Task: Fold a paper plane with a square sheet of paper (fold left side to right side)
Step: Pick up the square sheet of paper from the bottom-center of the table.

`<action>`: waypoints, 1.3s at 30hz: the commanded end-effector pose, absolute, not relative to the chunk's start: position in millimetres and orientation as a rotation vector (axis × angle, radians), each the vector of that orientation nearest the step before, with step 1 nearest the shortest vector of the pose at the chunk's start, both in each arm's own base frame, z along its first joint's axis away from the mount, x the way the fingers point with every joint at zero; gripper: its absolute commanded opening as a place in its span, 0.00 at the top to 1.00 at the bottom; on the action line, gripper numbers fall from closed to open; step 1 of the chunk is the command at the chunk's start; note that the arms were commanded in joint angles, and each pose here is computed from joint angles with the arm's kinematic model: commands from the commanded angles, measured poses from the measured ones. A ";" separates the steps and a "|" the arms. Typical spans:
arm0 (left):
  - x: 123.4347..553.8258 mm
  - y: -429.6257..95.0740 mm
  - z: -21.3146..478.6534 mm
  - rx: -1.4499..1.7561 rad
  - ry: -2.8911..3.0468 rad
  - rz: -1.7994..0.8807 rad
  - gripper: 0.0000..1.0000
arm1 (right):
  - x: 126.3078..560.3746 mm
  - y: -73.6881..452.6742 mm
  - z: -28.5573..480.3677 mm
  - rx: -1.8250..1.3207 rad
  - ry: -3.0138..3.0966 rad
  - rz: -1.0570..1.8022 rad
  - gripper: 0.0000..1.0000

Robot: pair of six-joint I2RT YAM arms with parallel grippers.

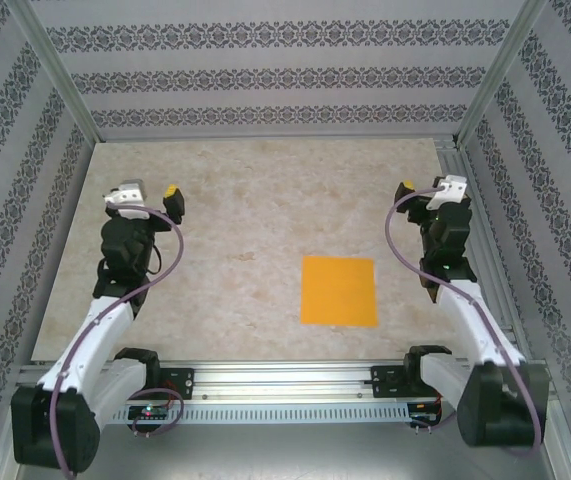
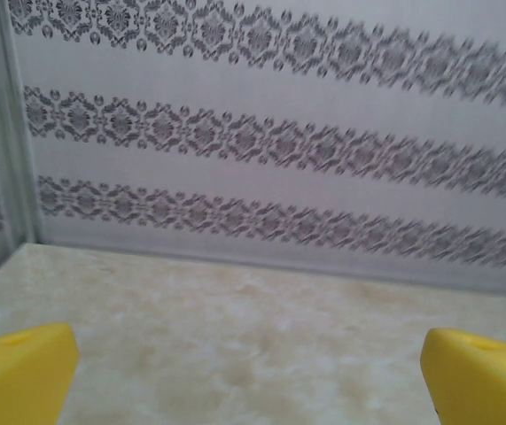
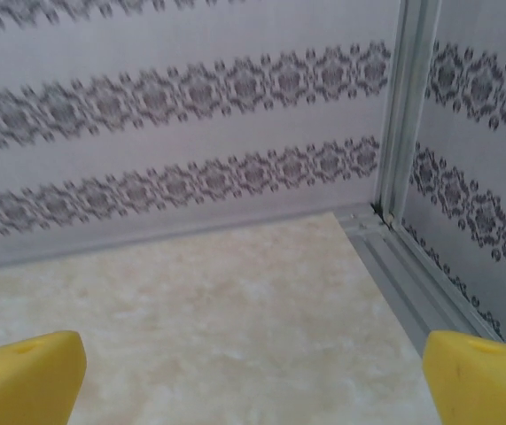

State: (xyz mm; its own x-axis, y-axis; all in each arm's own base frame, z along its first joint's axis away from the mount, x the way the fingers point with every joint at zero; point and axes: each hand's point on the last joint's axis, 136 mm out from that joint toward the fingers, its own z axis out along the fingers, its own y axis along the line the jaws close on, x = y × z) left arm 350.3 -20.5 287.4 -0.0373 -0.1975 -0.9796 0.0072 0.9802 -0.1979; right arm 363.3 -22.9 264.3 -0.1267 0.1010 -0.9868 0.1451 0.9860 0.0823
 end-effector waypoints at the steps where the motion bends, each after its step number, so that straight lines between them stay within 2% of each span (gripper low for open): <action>1: 338.0 -48.4 216.7 -0.289 1.937 -0.420 0.00 | 334.6 -17.1 225.5 0.306 1.923 0.018 0.02; 6: 320.0 -124.0 188.6 -0.169 2.152 -0.734 0.00 | 298.4 2.5 189.0 0.418 2.138 0.143 0.02; 10: 291.4 -208.5 176.1 0.091 2.286 -0.930 0.00 | 270.2 21.5 145.0 0.445 2.362 0.194 0.02; 16: 244.2 -295.1 155.7 0.345 2.477 -1.078 0.00 | 241.1 48.2 97.3 0.456 2.567 0.257 0.02; 28: 204.5 -369.6 105.1 0.444 2.653 -1.200 0.00 | 233.8 88.2 54.2 0.382 2.680 0.262 0.02; 39: 192.8 -392.9 79.5 0.459 2.735 -1.224 0.00 | 233.2 109.5 25.3 0.363 2.770 0.245 0.02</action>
State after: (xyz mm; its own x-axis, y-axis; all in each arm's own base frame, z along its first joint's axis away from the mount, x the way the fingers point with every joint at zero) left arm 193.8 -375.3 66.4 -0.9518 0.2275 -0.2057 0.3064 0.6738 -0.6724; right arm 221.4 101.5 20.2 -0.9265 0.2552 -0.2766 0.2092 0.9602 0.1853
